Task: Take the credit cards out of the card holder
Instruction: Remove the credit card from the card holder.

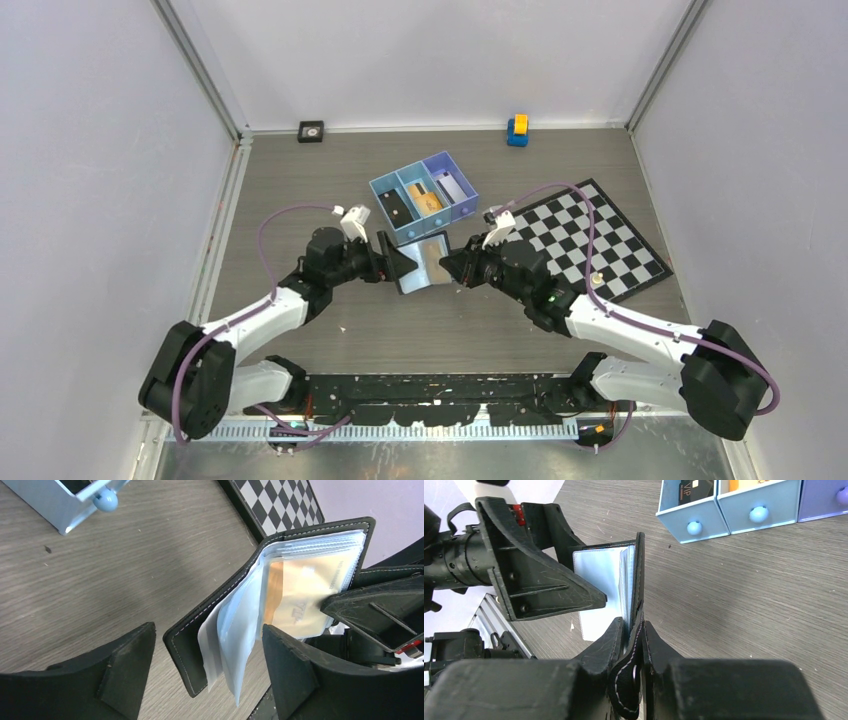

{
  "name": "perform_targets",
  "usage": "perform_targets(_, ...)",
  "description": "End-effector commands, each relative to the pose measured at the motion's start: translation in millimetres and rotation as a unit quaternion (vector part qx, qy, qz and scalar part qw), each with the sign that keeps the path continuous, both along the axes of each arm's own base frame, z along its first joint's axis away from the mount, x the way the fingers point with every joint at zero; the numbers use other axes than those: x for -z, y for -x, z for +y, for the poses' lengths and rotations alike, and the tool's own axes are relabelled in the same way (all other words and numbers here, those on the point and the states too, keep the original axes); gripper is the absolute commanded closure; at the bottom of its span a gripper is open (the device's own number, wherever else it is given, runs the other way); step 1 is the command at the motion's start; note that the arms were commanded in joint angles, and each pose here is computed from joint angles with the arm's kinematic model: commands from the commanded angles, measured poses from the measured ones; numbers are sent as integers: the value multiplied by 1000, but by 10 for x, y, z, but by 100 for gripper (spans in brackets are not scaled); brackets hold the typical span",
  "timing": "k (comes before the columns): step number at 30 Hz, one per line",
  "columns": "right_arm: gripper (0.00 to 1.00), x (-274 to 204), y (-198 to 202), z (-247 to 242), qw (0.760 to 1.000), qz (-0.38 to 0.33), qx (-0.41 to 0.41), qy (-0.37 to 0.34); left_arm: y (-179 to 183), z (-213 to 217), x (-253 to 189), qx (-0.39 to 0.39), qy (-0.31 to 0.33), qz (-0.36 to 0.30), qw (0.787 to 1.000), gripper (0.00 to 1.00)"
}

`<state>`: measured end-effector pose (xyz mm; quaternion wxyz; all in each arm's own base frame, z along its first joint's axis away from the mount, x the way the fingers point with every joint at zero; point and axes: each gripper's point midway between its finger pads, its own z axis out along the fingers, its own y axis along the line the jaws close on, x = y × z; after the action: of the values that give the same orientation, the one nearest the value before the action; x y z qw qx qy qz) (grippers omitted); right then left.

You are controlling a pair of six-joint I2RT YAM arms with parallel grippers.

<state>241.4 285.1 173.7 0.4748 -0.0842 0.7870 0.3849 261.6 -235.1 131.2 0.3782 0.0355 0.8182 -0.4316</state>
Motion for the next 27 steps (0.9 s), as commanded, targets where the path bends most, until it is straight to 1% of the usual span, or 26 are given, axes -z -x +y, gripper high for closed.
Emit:
perform_targets(1,100,-395,-8,59,997,-42,-7,-60,-54,-150,-251,36,40,-28,998,25)
perform_targets(3,100,-393,-10,51,997,-41,-6,-61,-41,-167,-323,45,58,-42,996,33)
perform_targets(7,99,-375,-24,54,997,-39,-5,-60,15,-165,-445,52,75,-65,994,41)
perform_targets(9,100,-359,-35,64,998,-36,-4,-58,49,-189,-496,63,84,-73,992,42)
perform_targets(11,99,-339,-42,74,998,-33,-4,-58,81,-228,-536,79,98,-77,989,40)
perform_targets(12,99,-341,-1,112,997,-30,-20,-61,95,-251,-558,88,104,-78,988,40)
perform_targets(14,100,-332,11,140,997,-27,-27,-62,103,-290,-577,99,115,-77,985,45)
perform_targets(20,100,-316,-20,117,998,-26,-17,-58,95,-319,-557,106,118,-69,985,68)
perform_targets(23,100,-298,-35,100,998,-24,-10,-54,95,-318,-564,106,117,-70,985,82)
perform_targets(26,100,-272,-96,55,999,-23,11,-46,91,-308,-565,103,112,-70,986,92)
perform_targets(27,100,-263,-103,52,999,-22,13,-44,84,-302,-562,101,110,-69,986,94)
